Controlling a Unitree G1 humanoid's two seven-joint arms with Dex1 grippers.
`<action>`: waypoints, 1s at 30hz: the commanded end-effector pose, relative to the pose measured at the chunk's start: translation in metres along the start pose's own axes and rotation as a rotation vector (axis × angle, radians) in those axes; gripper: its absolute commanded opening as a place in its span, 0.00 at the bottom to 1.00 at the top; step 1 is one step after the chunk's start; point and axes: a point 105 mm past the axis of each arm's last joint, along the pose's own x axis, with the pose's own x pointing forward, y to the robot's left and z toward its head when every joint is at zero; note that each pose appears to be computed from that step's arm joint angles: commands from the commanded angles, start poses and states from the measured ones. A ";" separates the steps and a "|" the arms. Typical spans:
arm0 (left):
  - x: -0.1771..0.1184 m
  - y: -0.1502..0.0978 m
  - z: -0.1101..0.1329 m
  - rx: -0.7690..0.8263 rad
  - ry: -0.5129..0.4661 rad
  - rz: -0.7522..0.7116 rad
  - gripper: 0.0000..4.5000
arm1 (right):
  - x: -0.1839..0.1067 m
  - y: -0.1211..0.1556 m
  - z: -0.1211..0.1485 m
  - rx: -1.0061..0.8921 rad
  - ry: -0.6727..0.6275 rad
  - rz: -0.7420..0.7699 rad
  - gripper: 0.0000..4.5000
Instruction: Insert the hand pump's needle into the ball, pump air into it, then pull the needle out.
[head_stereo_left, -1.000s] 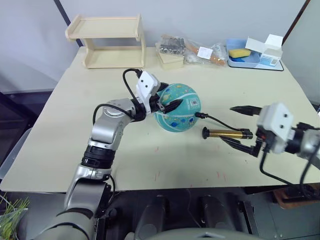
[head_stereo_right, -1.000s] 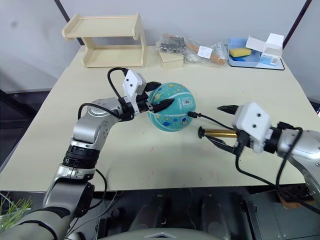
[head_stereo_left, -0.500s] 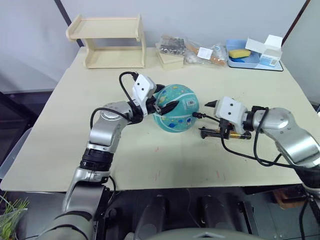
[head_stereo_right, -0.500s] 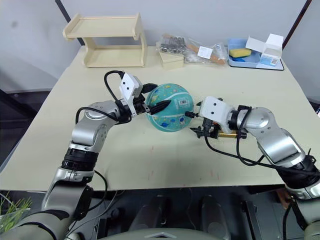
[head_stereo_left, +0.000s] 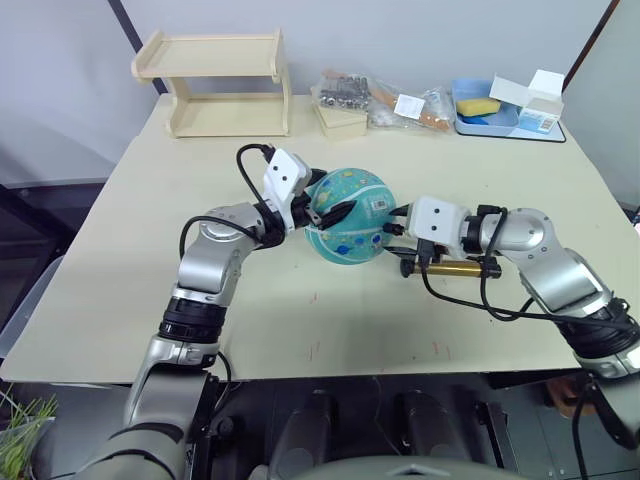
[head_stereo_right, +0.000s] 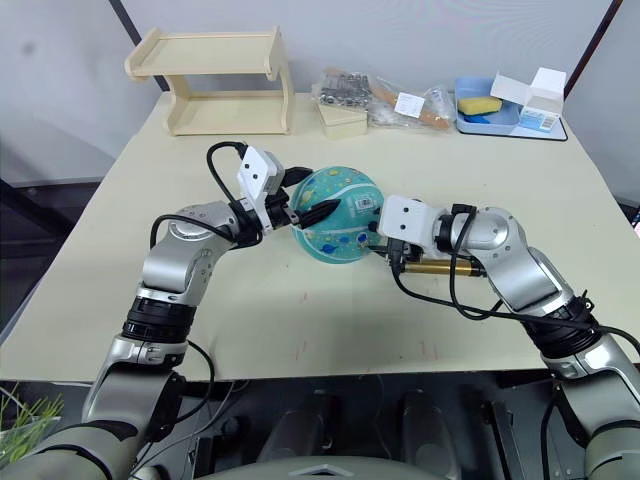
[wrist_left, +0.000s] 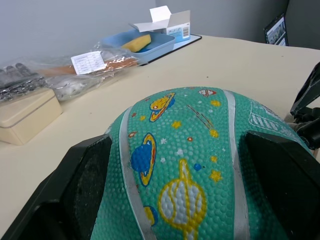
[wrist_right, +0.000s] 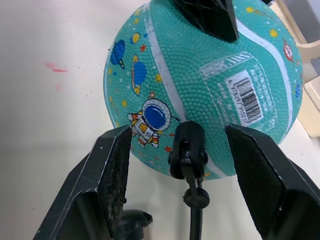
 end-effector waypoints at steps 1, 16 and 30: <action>-0.002 0.001 -0.013 -0.004 0.058 0.023 1.00 | -0.004 -0.009 0.008 -0.048 -0.022 -0.038 0.69; -0.001 0.001 -0.012 -0.004 0.055 0.029 1.00 | -0.005 -0.012 0.005 -0.040 -0.023 -0.061 0.69; -0.001 0.002 -0.013 -0.002 0.054 0.029 1.00 | -0.006 -0.011 0.004 -0.043 -0.055 -0.050 0.69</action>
